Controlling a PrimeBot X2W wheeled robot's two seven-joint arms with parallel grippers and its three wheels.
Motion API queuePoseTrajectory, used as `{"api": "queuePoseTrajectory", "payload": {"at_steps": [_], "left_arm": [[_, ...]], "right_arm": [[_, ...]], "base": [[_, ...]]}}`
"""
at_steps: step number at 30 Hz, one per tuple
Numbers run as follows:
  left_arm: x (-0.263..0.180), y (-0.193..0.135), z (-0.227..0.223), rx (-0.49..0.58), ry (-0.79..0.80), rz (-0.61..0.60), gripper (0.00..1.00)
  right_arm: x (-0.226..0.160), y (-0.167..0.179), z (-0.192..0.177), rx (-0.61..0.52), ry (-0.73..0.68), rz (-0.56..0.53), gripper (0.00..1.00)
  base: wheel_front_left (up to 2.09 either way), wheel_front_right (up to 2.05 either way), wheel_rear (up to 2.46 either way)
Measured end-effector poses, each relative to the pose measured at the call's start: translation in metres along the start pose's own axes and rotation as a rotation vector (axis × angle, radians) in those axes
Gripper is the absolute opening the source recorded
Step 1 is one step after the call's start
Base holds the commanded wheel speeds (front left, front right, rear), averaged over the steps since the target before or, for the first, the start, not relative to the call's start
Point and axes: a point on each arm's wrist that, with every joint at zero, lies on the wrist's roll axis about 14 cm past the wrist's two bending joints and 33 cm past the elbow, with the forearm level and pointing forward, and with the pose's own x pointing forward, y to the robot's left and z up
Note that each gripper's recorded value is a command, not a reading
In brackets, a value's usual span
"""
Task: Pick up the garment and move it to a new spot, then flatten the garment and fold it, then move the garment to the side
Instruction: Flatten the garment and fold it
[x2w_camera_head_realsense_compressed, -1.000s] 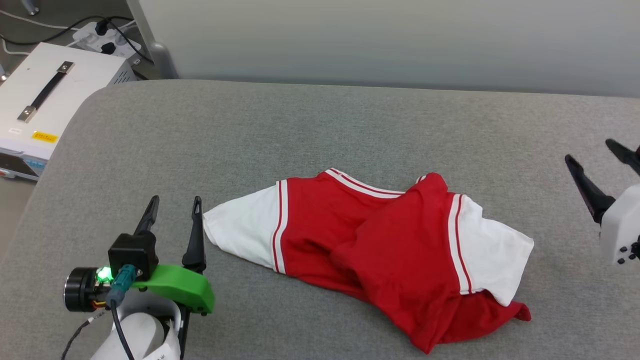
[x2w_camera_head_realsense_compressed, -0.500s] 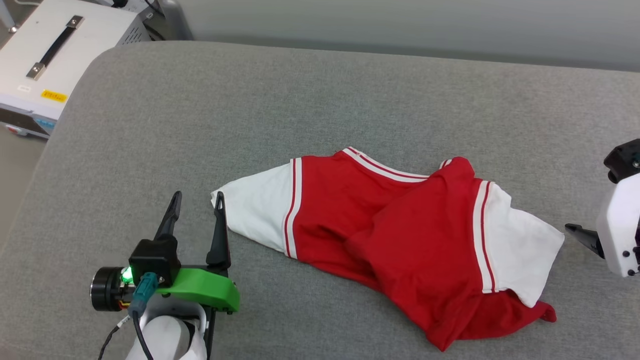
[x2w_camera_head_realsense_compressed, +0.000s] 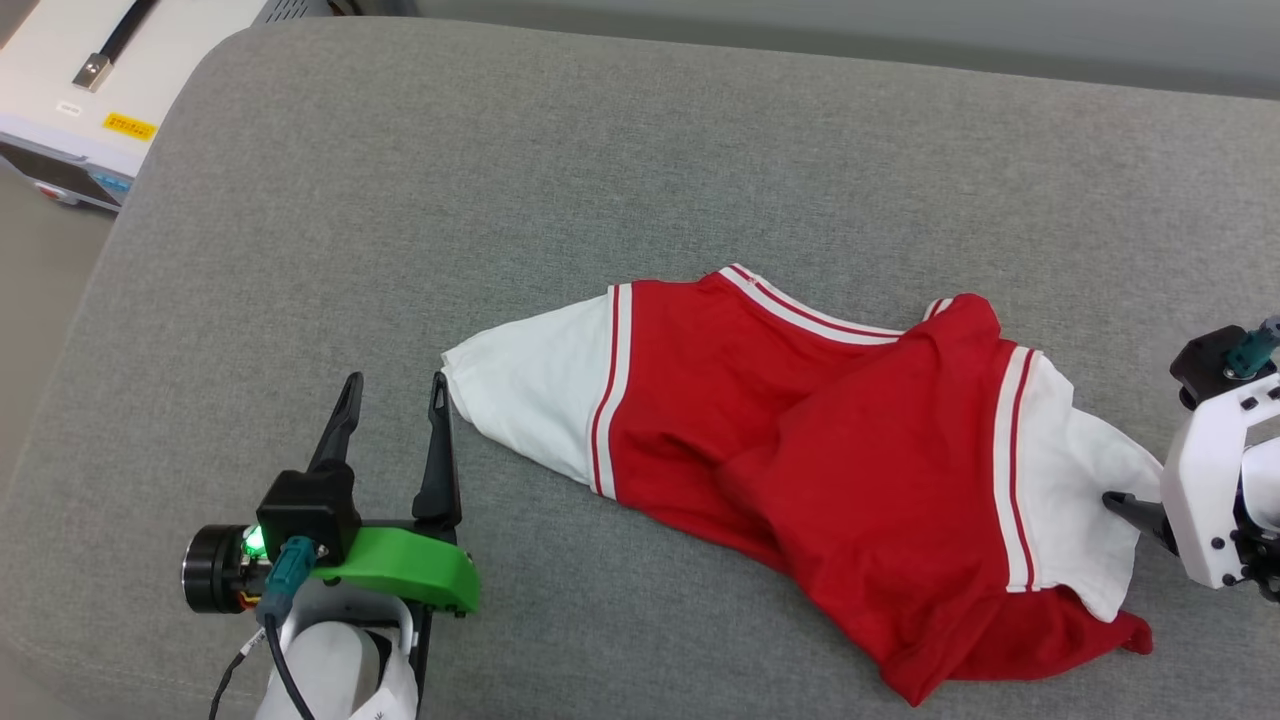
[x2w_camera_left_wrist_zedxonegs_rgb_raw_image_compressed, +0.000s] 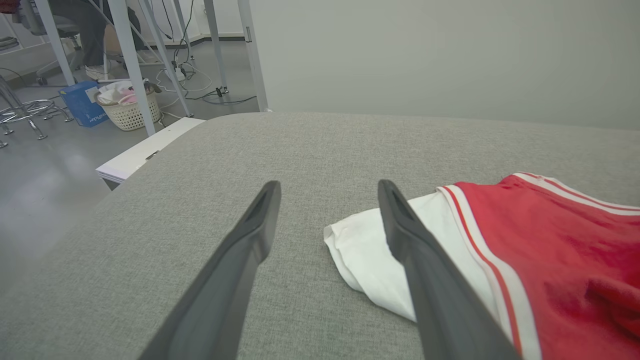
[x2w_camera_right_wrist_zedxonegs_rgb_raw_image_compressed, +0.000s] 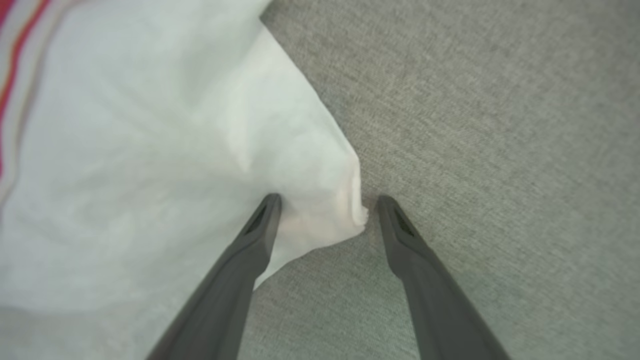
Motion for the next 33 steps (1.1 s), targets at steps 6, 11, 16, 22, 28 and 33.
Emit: {"api": "queuePoseTrajectory", "payload": {"at_steps": [6,11,16,22,28,33], "left_arm": [[0.002,-0.001,0.003,0.007,-0.012,-0.011,1.00],[0.002,-0.002,0.007,0.009,-0.024,-0.023,1.00],[0.001,-0.004,0.015,0.005,-0.046,-0.031,1.00],[0.001,-0.004,0.012,0.008,-0.040,-0.034,1.00],[0.000,-0.003,0.006,0.015,-0.020,-0.034,1.00],[-0.002,0.000,0.004,0.014,-0.015,-0.025,1.00]], "right_arm": [[-0.009,-0.008,0.014,0.020,-0.138,-0.026,0.00],[-0.028,-0.027,0.028,0.073,-0.261,-0.076,0.00],[-0.057,-0.065,0.033,0.128,-0.354,-0.178,0.00],[-0.065,-0.108,0.009,0.224,-0.324,-0.280,0.00],[-0.045,-0.117,-0.029,0.318,-0.220,-0.302,0.00],[-0.043,-0.116,-0.028,0.353,-0.273,-0.305,0.46]], "base": [[0.00,0.00,0.00],[0.00,0.00,0.00],[0.00,0.00,0.00],[0.00,0.00,0.00],[0.00,0.00,0.00],[0.00,0.00,0.00]]}}
